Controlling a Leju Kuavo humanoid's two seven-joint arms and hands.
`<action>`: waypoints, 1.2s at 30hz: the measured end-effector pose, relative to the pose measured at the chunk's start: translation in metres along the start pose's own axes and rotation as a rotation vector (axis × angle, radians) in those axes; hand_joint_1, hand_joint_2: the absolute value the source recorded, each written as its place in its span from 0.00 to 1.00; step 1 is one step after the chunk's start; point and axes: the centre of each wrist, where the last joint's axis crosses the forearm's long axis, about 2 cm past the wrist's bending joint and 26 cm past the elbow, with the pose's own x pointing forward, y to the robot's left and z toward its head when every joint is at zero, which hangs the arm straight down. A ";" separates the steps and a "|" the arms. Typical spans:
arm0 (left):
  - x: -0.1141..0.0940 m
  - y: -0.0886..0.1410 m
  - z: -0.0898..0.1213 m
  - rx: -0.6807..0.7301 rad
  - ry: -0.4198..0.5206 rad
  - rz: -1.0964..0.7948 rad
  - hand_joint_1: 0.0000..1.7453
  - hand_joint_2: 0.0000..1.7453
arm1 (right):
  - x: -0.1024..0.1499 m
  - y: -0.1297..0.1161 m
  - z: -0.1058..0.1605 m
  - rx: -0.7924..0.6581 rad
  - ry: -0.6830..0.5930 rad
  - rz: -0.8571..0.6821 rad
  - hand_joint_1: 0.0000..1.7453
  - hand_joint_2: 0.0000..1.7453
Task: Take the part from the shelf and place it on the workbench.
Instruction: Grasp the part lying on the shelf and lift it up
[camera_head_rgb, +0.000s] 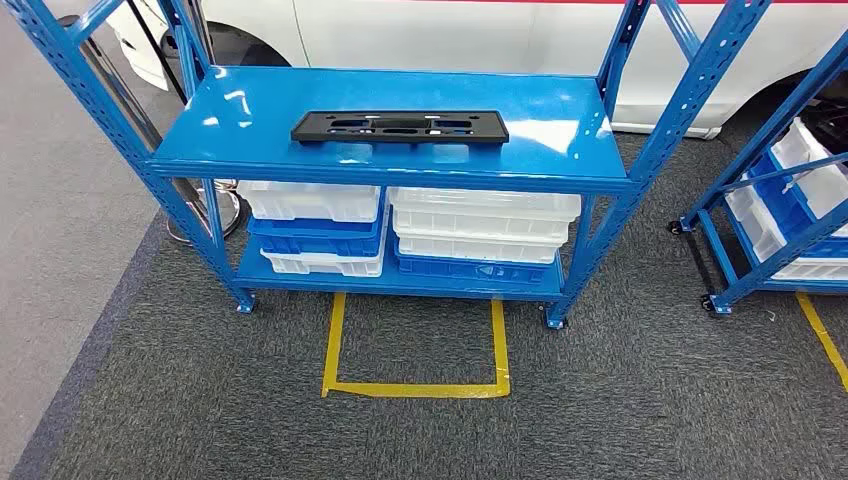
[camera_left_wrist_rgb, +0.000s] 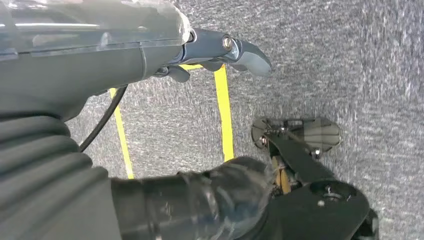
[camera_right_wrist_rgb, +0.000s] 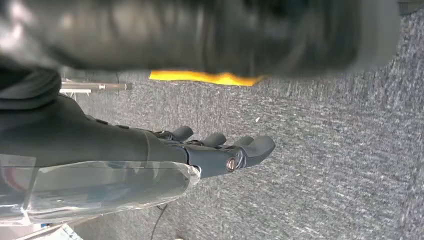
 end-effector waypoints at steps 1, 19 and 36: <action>0.000 0.001 0.000 0.003 0.002 0.002 0.00 0.00 | 0.001 -0.001 0.000 -0.002 -0.001 -0.004 0.00 0.00; 0.006 0.015 -0.002 0.088 0.031 0.068 0.00 0.00 | 0.050 -0.008 -0.006 0.083 -0.307 -0.182 0.00 1.00; 0.012 0.028 -0.003 0.140 0.032 0.090 0.00 0.00 | 0.148 0.032 0.013 0.391 -0.893 -0.144 0.00 0.00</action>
